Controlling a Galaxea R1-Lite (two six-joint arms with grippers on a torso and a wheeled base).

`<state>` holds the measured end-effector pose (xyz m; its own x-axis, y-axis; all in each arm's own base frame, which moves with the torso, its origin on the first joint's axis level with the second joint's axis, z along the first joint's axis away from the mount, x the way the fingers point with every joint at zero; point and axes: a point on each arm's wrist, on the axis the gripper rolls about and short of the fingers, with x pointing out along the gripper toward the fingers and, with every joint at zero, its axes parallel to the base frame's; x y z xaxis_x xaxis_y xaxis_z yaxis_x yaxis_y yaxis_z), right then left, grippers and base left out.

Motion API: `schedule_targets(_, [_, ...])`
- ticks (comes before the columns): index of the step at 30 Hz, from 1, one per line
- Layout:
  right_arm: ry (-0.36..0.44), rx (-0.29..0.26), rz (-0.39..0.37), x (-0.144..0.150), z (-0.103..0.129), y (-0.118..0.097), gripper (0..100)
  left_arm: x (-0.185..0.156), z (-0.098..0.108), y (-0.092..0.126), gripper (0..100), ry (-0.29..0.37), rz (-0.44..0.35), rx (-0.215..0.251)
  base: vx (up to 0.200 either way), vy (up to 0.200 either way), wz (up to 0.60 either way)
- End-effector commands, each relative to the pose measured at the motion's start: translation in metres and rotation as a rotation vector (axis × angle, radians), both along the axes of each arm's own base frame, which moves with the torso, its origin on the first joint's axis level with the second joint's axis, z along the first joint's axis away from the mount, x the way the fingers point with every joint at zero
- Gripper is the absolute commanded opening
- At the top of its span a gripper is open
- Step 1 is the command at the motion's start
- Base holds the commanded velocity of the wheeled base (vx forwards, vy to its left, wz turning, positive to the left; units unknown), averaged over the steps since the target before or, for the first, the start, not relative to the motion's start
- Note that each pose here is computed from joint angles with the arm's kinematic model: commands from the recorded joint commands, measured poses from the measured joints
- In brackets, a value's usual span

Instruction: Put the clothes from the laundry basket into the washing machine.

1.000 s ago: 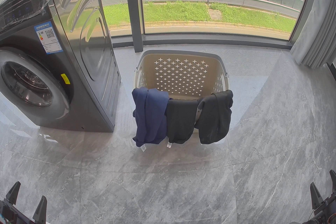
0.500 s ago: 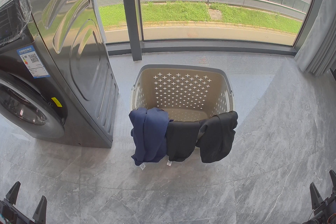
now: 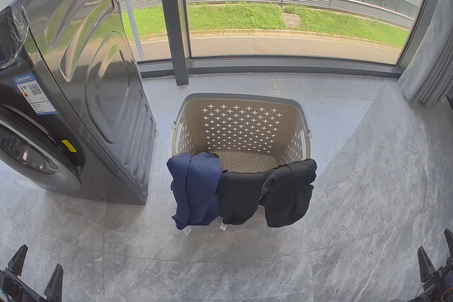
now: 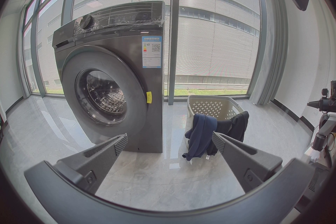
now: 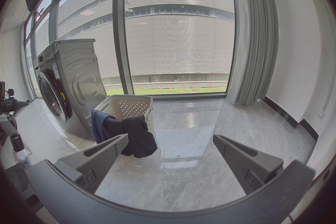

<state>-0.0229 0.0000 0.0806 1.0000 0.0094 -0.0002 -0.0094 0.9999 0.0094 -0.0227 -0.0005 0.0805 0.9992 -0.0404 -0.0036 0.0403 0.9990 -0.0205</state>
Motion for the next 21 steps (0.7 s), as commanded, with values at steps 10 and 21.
schedule_targets(10, [0.0, 0.0, 0.001, 0.0, -0.0048, 0.0, 100, -0.0001, -0.0047, 0.0, 100, -0.002, 0.002, -0.001, 0.02, 0.0, 0.0])
schedule_targets(21, [0.0, 0.0, 0.001, 0.0, -0.0048, 0.0, 100, -0.0001, -0.0048, 0.0, 100, -0.001, 0.001, -0.001, 0.2, 0.0, 0.0])
